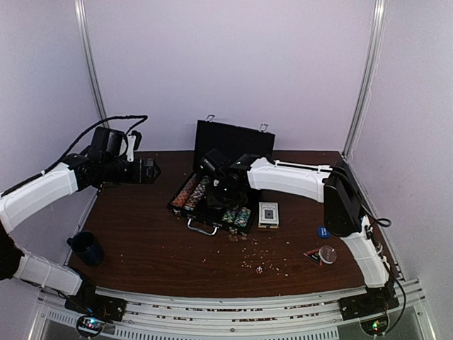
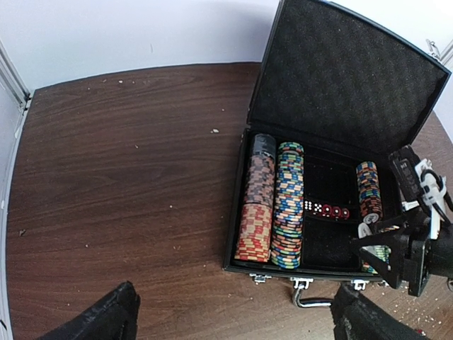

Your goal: Pack up texas hold em set

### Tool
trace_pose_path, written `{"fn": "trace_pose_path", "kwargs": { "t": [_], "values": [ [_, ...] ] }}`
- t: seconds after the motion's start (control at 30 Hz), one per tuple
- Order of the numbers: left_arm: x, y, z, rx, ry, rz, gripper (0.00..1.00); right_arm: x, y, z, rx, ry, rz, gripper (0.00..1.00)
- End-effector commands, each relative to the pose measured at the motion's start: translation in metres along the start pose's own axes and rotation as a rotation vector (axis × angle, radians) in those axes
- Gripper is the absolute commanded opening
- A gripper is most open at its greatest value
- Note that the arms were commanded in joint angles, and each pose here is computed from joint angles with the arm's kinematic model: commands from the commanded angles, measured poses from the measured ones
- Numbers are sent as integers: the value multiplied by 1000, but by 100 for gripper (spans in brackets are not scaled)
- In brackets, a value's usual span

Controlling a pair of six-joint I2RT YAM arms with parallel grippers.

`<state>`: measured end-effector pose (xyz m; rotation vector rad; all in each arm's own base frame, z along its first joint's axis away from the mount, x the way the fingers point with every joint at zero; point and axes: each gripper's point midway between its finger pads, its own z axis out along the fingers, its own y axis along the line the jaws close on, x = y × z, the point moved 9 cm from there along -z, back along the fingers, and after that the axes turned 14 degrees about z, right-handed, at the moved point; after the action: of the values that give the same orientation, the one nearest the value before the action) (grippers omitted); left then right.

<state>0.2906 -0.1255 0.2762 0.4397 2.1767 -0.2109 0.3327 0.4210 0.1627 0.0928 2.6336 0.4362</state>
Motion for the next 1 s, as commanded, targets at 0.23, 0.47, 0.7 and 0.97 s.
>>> {"fn": "trace_pose_path", "kwargs": {
  "t": [0.23, 0.47, 0.7, 0.97],
  "values": [
    [-5, 0, -16, 10, -95, -33, 98, -1, 14, 22, -21, -16, -26, 45],
    [-3, -1, -17, 28, -104, -45, 98, 4, 11, 33, -9, -6, -21, 51],
    [-3, -2, -18, 39, -108, -45, 98, 1, 11, 28, -5, -15, -17, 68],
    [-4, -1, -26, 26, -154, -64, 98, -19, 21, -15, -64, -93, -12, 81]
  ]
}}
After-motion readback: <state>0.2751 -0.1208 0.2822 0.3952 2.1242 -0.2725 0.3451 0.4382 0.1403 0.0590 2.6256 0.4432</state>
